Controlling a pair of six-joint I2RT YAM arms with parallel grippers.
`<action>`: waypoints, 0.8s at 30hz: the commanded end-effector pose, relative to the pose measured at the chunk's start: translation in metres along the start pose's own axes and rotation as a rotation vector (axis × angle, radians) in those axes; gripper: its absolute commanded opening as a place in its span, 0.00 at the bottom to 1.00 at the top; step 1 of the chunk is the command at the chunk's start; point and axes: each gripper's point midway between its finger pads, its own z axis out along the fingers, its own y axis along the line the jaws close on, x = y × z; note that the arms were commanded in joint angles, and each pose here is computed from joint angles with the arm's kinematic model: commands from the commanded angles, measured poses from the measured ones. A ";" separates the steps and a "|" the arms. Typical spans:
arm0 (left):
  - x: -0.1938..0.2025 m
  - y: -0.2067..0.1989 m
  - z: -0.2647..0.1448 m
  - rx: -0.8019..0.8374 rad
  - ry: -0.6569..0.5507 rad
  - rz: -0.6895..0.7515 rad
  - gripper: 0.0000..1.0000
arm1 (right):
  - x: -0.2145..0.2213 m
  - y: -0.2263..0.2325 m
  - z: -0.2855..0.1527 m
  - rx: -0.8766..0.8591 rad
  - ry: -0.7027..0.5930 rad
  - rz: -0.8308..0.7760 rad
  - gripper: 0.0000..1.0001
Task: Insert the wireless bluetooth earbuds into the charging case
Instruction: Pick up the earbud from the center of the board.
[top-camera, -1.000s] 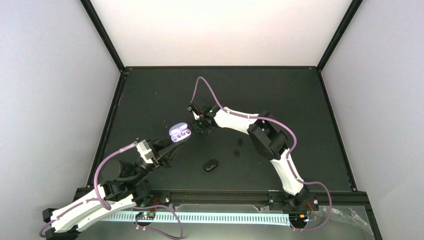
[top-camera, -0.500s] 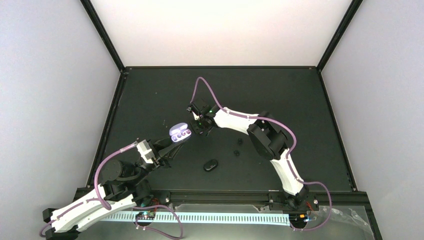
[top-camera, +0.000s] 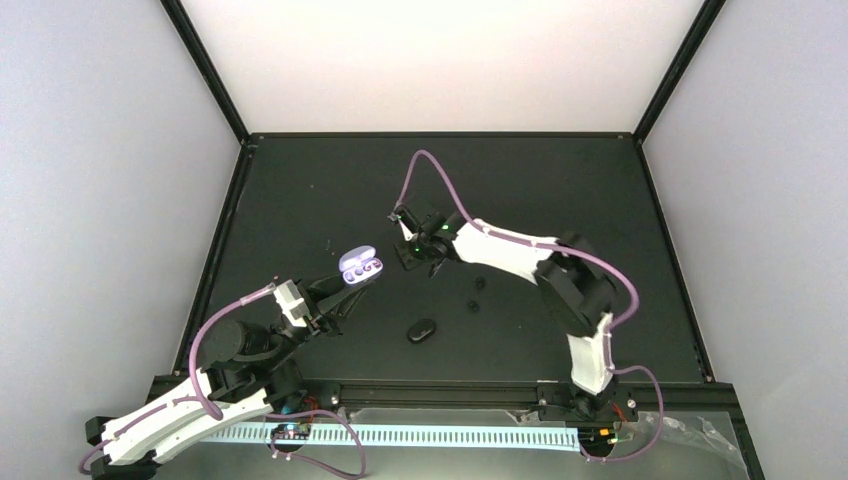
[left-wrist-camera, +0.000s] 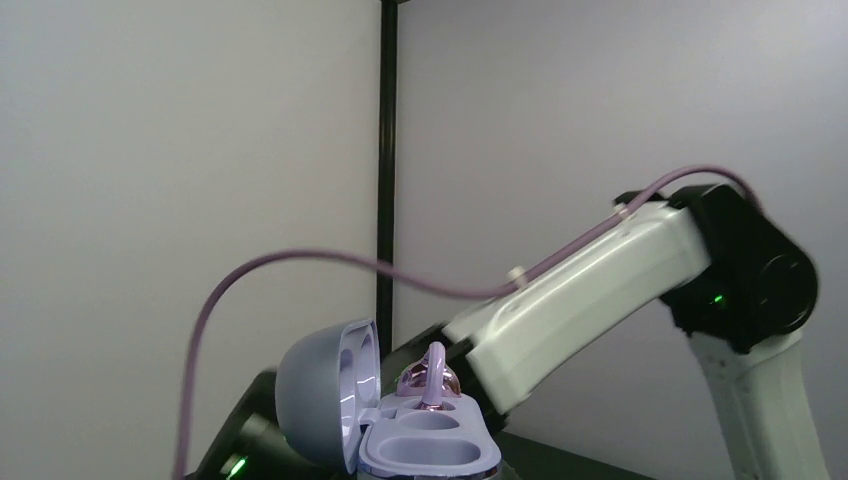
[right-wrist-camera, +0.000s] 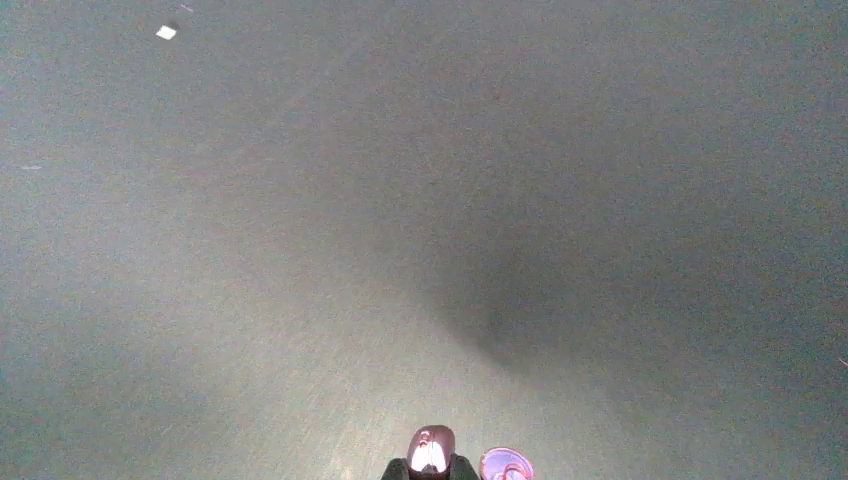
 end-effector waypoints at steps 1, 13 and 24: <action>-0.002 -0.003 -0.001 0.014 -0.014 -0.003 0.01 | -0.004 0.005 -0.067 -0.028 -0.087 -0.018 0.01; 0.001 -0.008 0.031 0.021 -0.124 0.003 0.02 | 0.063 -0.010 -0.278 -0.044 -0.067 -0.103 0.01; 0.014 -0.025 0.067 0.076 -0.204 0.090 0.02 | 0.071 0.030 -0.380 -0.287 -0.083 -0.064 0.01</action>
